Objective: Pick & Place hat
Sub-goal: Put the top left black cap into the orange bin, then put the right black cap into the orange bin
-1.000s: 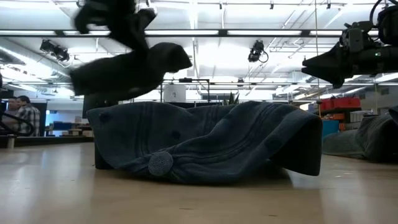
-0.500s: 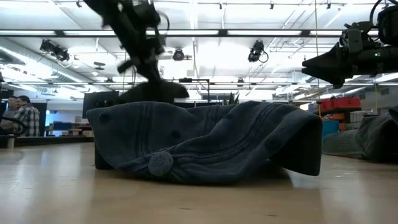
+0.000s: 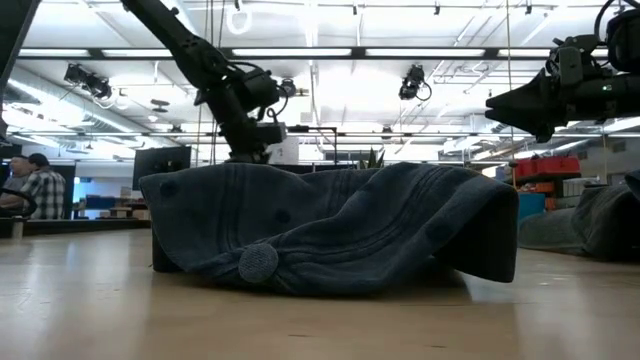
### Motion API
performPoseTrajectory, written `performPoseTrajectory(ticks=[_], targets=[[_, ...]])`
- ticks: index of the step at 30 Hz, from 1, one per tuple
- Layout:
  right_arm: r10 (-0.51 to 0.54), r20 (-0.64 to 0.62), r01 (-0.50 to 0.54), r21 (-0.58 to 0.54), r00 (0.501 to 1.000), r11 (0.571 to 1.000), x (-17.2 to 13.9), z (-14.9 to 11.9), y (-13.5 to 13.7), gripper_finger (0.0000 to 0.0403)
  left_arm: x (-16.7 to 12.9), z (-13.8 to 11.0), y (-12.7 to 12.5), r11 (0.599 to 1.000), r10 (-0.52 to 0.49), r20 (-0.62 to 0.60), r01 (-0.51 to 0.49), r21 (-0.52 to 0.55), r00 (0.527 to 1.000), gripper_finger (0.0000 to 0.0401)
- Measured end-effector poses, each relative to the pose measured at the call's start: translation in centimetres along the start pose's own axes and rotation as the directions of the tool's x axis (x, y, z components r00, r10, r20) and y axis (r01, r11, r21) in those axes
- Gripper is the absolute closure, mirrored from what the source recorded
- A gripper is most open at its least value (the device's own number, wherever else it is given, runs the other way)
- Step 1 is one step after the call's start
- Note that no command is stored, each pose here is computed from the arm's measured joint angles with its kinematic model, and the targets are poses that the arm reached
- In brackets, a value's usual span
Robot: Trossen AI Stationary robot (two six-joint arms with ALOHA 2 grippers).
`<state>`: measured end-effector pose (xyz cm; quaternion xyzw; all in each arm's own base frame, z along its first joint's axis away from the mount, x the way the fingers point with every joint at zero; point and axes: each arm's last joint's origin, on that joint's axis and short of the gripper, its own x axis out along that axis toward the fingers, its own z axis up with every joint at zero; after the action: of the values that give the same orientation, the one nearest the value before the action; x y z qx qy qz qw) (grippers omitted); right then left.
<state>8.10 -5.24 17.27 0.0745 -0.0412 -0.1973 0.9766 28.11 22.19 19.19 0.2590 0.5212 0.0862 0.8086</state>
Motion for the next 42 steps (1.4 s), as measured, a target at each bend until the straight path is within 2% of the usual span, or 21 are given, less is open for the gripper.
performPoseTrajectory(ticks=[4,7,12,17,22,24,29,32,37,40,42], targets=[[0.000,0.000,0.000,0.000,1.000,1.000,0.0,0.0,0.0,0.0234,-0.1,0.1,-0.1,1.000,0.025,-0.036,-0.024,0.008,0.999,0.0322],[0.000,0.000,0.000,0.000,1.000,1.000,0.0,0.0,0.0,0.0234,-0.2,-0.1,-0.1,0.992,0.061,-0.110,-0.048,0.116,0.992,0.0299],[0.000,0.000,0.000,0.000,1.000,1.000,0.0,0.0,0.0,0.0234,-0.3,0.2,-0.3,0.950,0.138,-0.210,-0.070,0.304,0.968,0.0279],[0.000,0.000,0.000,0.008,1.000,1.000,0.0,0.0,0.0,0.0234,-0.5,0.8,-0.8,0.916,0.219,-0.290,-0.095,0.389,0.932,0.0282],[0.000,0.000,0.000,0.008,1.000,1.000,0.0,0.0,0.0,0.0234,-0.6,1.6,-1.4,0.933,0.223,-0.281,-0.120,0.340,0.934,0.0284],[0.000,0.000,0.000,0.008,1.000,1.000,0.0,0.0,0.0,0.0234,-0.7,2.1,-1.9,0.928,0.213,-0.273,-0.107,0.356,0.938,0.0281],[0.000,0.000,0.000,0.008,1.000,1.000,0.0,0.0,0.0,0.0234,-0.8,2.8,-3.2,0.866,0.175,-0.279,-0.013,0.500,0.944,0.0287],[0.000,-0.001,0.000,0.008,1.000,1.000,0.0,0.0,0.0,0.0234,-1.0,3.2,-3.5,0.832,0.180,-0.271,0.001,0.555,0.946,0.0300],[0.000,0.000,0.000,0.008,1.000,1.000,0.0,0.0,0.0,0.0234,-2.3,4.1,-3.5,0.823,0.265,-0.289,-0.059,0.566,0.920,0.0328],[0.000,-0.001,0.000,0.008,1.000,1.000,0.0,0.0,0.0,0.0234,-3.4,5.1,-3.0,0.849,0.320,-0.276,-0.145,0.507,0.906,0.0338],[-0.001,-0.001,0.001,0.008,1.000,1.000,0.0,0.0,0.0,0.0234,-4.2,5.8,-2.8,0.882,0.332,-0.248,-0.206,0.424,0.910,0.0342]])
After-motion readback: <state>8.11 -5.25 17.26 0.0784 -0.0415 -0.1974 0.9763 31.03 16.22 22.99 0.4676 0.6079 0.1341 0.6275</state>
